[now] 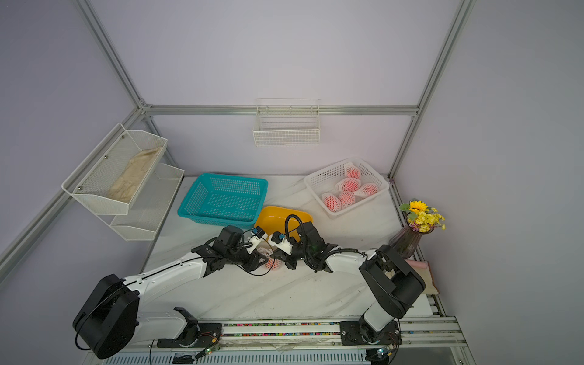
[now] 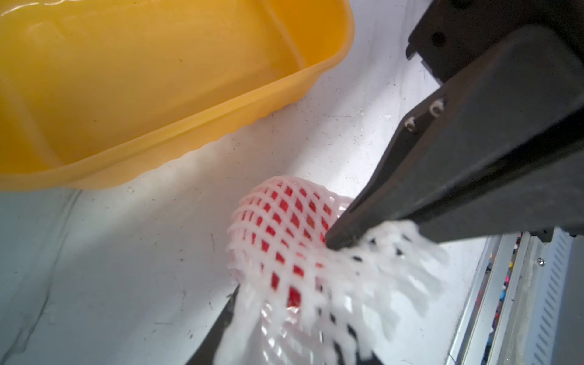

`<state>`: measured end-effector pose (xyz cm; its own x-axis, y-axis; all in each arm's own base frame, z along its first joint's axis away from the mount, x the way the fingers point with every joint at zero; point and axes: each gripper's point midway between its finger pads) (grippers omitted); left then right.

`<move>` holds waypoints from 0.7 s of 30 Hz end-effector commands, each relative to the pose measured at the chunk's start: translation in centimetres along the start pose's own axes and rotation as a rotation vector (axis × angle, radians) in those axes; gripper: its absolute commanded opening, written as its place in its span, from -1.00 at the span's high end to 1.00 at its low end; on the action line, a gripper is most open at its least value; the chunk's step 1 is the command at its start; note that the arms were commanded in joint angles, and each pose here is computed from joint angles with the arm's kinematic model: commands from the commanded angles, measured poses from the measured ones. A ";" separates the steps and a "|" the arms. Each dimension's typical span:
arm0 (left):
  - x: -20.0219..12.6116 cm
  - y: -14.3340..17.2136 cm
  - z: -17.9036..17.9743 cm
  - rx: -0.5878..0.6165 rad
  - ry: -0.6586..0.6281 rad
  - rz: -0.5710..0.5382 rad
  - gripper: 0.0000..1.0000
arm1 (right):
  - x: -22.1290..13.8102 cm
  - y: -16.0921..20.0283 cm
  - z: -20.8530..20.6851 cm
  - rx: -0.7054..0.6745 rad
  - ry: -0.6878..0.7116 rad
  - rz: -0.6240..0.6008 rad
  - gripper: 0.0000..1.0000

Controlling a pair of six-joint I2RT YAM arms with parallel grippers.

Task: Remove foam nets from apples
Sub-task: Remove the foam net from the apple.

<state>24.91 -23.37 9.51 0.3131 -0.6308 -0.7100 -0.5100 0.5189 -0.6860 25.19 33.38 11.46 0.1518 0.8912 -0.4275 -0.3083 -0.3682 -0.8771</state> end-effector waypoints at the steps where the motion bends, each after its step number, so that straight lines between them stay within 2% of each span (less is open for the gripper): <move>1: -1.9 -4.4 -0.4 0.039 -0.008 -0.123 0.38 | -0.7 -1.6 0.5 -0.017 -0.011 -0.032 0.82; 4: -2.3 -4.8 -0.6 0.040 -0.007 -0.137 0.46 | -0.8 -1.8 0.6 -0.015 -0.014 -0.029 0.76; 7: -2.3 -4.7 -0.8 0.036 0.001 -0.131 0.52 | -0.9 -1.4 0.4 -0.003 0.001 -0.012 0.62; 11: -2.0 -4.1 -1.0 0.024 0.012 -0.113 0.59 | -0.7 0.2 0.0 0.028 0.022 0.026 0.06; 15: -1.7 -3.7 -1.2 0.014 0.023 -0.101 0.62 | -0.3 1.4 -0.3 0.049 0.031 0.053 -0.10; 21: -2.2 -4.0 -1.5 0.029 0.019 -0.121 0.63 | 0.3 2.1 -0.4 0.059 0.009 0.086 -0.14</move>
<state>24.55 -23.89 11.13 0.3261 -0.6536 -0.6829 -0.5017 0.4926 -0.7111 25.08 32.81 10.35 0.1556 0.8662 -0.4750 -0.3595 -0.3982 -0.8439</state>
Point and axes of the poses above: each gripper's point midway between its finger pads, its own x axis out along the fingers, its own z axis along the line the jaws close on, y = z × x, and after that the axes turned 11 degrees about x, right-handed
